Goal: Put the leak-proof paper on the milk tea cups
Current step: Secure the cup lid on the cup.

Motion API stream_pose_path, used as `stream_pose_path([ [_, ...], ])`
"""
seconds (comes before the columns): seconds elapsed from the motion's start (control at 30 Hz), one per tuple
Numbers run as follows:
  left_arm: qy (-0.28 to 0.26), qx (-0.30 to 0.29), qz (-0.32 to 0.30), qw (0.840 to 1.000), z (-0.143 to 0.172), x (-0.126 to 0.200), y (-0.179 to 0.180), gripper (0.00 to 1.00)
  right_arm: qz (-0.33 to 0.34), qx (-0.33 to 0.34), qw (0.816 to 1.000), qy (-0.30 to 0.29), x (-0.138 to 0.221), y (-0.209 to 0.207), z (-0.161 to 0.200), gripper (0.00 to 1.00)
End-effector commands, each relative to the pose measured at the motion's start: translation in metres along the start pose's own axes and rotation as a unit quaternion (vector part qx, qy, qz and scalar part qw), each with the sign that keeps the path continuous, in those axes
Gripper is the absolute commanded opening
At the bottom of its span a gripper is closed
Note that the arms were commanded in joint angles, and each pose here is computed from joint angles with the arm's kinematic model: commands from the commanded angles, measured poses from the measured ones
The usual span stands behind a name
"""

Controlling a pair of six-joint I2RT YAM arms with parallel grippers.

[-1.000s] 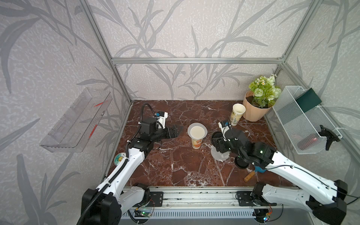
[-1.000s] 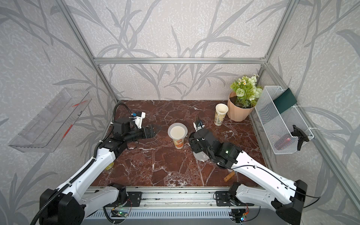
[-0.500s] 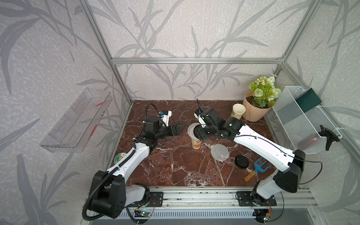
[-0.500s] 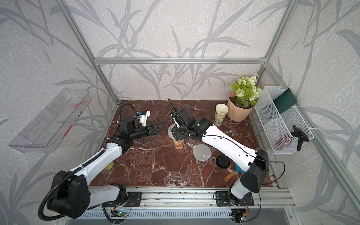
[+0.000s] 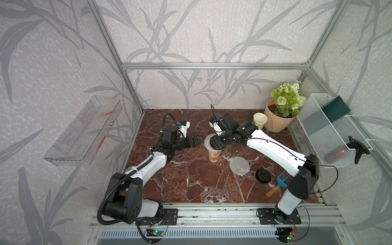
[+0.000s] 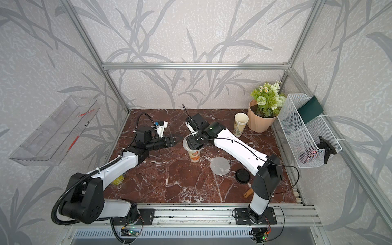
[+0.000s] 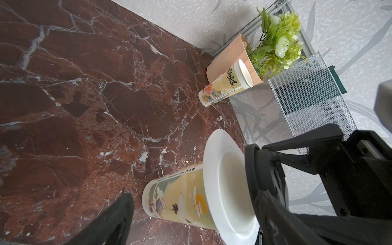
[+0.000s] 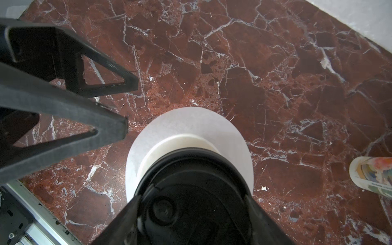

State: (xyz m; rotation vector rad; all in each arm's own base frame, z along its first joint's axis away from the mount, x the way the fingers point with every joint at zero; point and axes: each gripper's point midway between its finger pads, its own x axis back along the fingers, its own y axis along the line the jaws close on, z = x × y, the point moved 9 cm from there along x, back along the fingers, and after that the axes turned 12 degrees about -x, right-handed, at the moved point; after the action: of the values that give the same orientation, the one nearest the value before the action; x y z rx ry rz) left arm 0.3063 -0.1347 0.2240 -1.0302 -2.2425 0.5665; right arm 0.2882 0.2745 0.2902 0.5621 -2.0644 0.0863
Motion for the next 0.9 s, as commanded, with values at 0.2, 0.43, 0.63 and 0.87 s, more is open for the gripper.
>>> stream_pose_path([
  [0.2,-0.010,-0.016,0.024,1.000,-0.013,-0.007,-0.006,0.92,-0.011,0.008,1.000,0.001,-0.008,0.004,-0.012,0.66],
  [0.43,-0.006,-0.017,0.025,1.000,-0.013,-0.008,-0.006,0.92,-0.006,0.009,1.000,0.011,-0.014,0.003,-0.008,0.66],
  [0.63,-0.003,-0.015,0.024,1.000,-0.012,-0.009,-0.004,0.91,-0.008,0.009,1.000,0.018,-0.019,0.003,-0.006,0.67],
  [0.87,0.003,-0.010,0.024,1.000,-0.012,-0.013,-0.002,0.91,-0.007,0.011,1.000,0.025,-0.023,0.002,-0.002,0.69],
])
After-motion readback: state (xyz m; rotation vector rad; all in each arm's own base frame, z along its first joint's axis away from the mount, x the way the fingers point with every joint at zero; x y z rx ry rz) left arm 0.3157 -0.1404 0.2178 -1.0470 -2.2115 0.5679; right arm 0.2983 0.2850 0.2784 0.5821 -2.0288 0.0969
